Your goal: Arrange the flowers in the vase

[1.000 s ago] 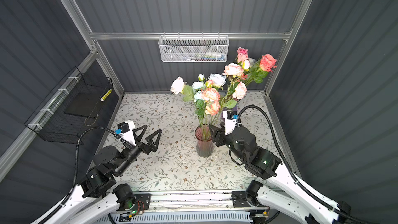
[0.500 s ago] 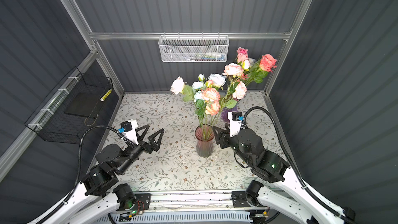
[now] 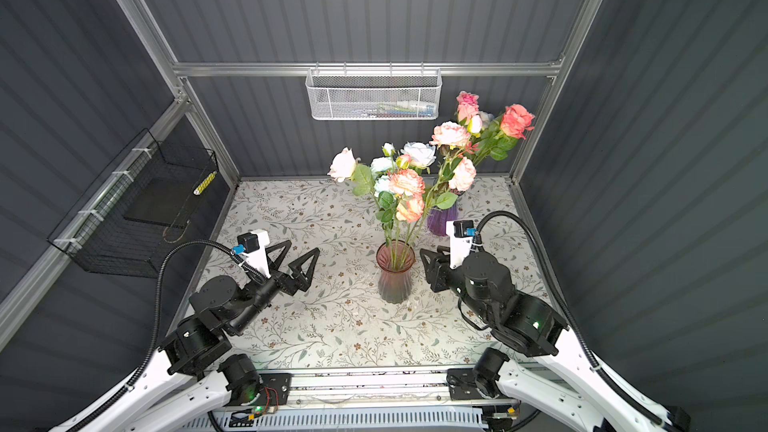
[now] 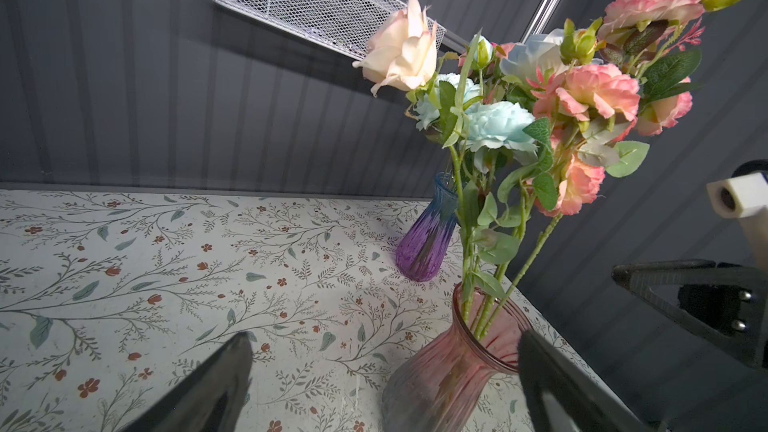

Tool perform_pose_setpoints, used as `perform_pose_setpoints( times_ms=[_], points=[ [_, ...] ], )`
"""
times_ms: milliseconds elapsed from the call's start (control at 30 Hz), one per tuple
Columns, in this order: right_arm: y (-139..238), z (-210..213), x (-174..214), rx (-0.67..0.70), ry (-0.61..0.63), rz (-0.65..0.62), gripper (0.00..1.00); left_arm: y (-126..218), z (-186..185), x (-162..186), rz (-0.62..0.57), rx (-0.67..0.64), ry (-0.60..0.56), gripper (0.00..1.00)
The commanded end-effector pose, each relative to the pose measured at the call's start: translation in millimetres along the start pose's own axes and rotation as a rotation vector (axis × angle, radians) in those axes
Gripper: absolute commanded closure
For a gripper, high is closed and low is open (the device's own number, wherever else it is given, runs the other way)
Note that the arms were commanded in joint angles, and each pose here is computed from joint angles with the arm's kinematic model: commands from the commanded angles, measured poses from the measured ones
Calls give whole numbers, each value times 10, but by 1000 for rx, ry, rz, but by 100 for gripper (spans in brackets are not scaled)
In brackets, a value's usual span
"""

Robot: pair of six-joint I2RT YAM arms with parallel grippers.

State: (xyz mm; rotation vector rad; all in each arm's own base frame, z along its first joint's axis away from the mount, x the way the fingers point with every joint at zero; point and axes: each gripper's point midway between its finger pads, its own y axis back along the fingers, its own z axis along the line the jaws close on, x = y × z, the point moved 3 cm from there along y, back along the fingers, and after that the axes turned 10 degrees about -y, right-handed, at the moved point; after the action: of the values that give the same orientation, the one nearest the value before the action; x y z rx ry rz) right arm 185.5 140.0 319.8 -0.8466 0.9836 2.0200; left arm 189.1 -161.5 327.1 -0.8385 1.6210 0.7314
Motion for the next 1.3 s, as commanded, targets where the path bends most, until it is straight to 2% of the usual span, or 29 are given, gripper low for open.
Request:
perform_pose_setpoints(
  times_ms=[0, 67, 267, 467, 567, 967, 1267],
  points=[
    [30, -74, 143, 40, -100, 93, 57, 26, -20, -7, -13, 17, 15, 0],
    [-18, -53, 227, 43, -163, 144, 58, 30, -20, -5, -12, 18, 17, 0],
    [-217, 108, 348, 7, -253, 249, 55, 49, -18, 34, 3, 23, 31, 0],
    [-400, 34, 410, 25, -318, 250, 52, 126, 15, 38, -2, 17, 37, 0],
    [-517, -24, 428, 43, -333, 254, 57, 144, 27, 43, -5, 14, 37, 0],
    [-853, -205, 561, 54, -383, 276, 59, 91, 0, 73, 26, 19, 20, 0],
    [-1000, -158, 554, 3, -404, 264, 63, 59, -15, 84, 39, 22, 8, 0]
  ],
)
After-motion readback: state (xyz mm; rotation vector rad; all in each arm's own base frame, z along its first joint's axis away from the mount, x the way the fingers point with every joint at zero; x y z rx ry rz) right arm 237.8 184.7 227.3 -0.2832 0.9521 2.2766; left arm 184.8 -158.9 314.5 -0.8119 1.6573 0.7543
